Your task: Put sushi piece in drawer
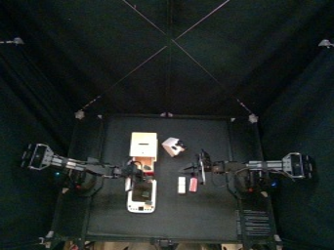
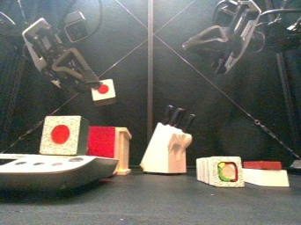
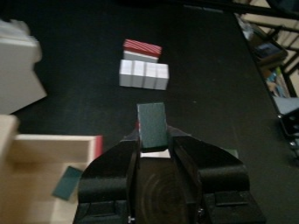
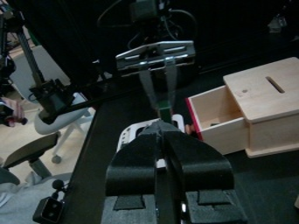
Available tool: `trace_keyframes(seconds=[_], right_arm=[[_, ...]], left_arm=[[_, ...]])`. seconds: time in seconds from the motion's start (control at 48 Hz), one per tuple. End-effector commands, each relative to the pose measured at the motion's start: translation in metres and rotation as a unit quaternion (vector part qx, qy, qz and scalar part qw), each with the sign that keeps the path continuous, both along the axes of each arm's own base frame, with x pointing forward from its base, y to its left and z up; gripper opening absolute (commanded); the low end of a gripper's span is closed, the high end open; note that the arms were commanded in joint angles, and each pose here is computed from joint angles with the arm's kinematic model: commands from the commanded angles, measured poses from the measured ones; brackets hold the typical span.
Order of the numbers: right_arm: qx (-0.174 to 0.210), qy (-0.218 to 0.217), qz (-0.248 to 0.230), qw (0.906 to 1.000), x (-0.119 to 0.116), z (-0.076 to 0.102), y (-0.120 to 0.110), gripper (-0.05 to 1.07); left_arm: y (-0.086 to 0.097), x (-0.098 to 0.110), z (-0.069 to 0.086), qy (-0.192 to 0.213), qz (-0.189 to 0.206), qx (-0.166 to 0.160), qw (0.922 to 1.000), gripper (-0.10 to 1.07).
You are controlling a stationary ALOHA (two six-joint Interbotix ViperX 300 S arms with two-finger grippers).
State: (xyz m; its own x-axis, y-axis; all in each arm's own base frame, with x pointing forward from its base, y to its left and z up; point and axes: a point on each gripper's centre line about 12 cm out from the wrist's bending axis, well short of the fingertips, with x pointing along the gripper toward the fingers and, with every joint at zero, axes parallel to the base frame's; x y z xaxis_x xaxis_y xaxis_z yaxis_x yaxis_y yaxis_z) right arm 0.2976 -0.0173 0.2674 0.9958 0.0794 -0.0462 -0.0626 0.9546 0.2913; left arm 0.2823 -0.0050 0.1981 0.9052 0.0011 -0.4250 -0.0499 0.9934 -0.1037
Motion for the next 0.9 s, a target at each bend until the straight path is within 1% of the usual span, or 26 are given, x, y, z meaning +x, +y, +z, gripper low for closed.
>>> trace_keyframes(seconds=[0.0,0.146,0.208,0.312,0.479,0.667,0.792,0.875], right_arm=[[0.000,-0.014,-0.001,0.9999,0.002,0.009,-0.001,0.37],[0.000,-0.014,-0.001,0.9999,0.004,0.009,-0.001,0.37],[0.000,-0.013,-0.001,0.9999,0.005,0.008,-0.001,0.37],[0.000,-0.013,-0.001,0.9999,0.005,0.009,-0.002,0.37],[0.000,-0.012,-0.001,0.9999,0.005,0.008,-0.002,0.37],[-0.001,-0.012,0.000,0.9999,0.006,0.008,-0.002,0.37],[0.000,-0.012,-0.001,0.9999,0.006,0.008,-0.002,0.37],[-0.001,-0.012,0.000,0.9999,0.006,0.008,-0.002,0.37]], left_arm=[[0.016,-0.005,0.007,-0.018,0.028,0.000,0.9994,0.58],[0.038,-0.016,0.000,-0.014,0.071,0.002,0.9974,0.58],[0.047,-0.021,-0.005,-0.005,0.089,0.002,0.9960,0.58],[0.055,-0.028,-0.014,0.007,0.105,0.001,0.9945,0.58],[0.056,-0.037,-0.026,0.025,0.111,-0.001,0.9935,0.59],[0.055,-0.041,-0.031,0.032,0.112,-0.002,0.9932,0.61],[0.056,-0.041,-0.030,0.031,0.114,-0.004,0.9930,0.69],[0.056,-0.041,-0.030,0.030,0.114,-0.003,0.9930,0.76]])
